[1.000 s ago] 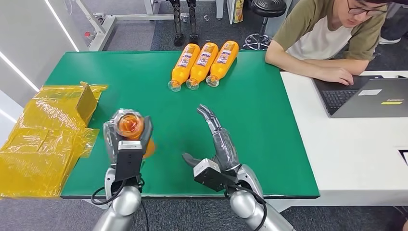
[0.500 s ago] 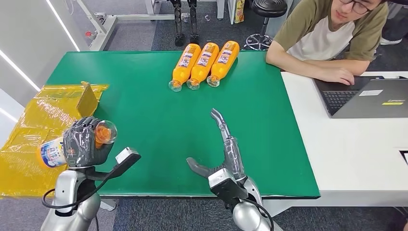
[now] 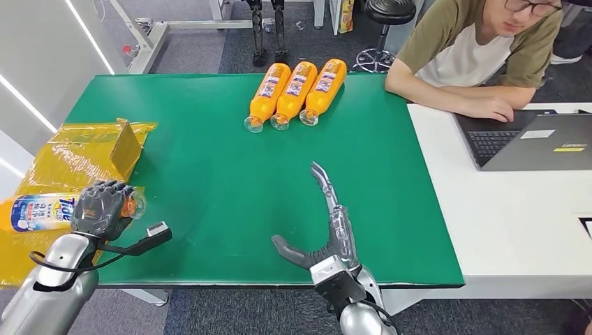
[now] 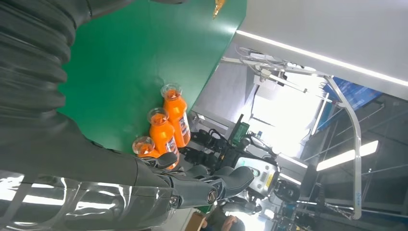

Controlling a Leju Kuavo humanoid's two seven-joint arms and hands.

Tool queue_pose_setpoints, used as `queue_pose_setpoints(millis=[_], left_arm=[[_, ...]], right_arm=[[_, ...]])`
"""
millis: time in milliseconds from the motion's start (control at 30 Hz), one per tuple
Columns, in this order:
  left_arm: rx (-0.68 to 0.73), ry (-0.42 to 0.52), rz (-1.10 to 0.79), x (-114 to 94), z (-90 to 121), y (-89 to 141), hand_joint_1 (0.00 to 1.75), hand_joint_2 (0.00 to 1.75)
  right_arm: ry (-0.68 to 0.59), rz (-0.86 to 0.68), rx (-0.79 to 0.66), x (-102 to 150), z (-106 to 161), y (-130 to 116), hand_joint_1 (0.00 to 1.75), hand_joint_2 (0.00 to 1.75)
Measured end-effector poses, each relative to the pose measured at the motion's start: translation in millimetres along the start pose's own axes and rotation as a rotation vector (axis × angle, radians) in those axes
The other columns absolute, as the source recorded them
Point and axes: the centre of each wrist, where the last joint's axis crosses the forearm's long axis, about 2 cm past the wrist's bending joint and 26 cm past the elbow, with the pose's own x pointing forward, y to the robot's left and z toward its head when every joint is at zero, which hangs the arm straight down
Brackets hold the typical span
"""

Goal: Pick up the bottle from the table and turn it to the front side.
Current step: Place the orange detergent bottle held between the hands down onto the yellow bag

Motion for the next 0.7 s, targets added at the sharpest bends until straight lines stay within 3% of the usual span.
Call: queue_pose_setpoints(millis=[133,267,567,600,700], left_arm=[[-0.109,-0.092,-0.081,-14.8,-1.1,-8.0,1.75,1.75],[-0.176,-0.123,-0.126,-21.1,-8.6,-7.9,1.75,1.75],[-0.185,-0.164,-0.144,7.8,-30.8,0.6,1.75,1.75],[-0.179,-0.163,-0.141,12.6,-33.2,1.8,1.63,1.75],[-0.161,-0.156,-0.12,25.9,-38.5,4.5,0.37,1.75]], right_arm=[[0.0,-0.001,0.0,3.3,5.9,2.4,0.0,1.75],[0.005,-0.007,0.008,6.7,10.4,4.7,0.0,1.75],[0.0,-0.02,0.048,9.4,9.6,8.7,0.0,1.75],[-0.001,-0.021,0.053,9.5,9.4,8.9,0.0,1.75],[-0.002,-0.025,0.058,9.9,8.1,9.3,0.0,1.75]])
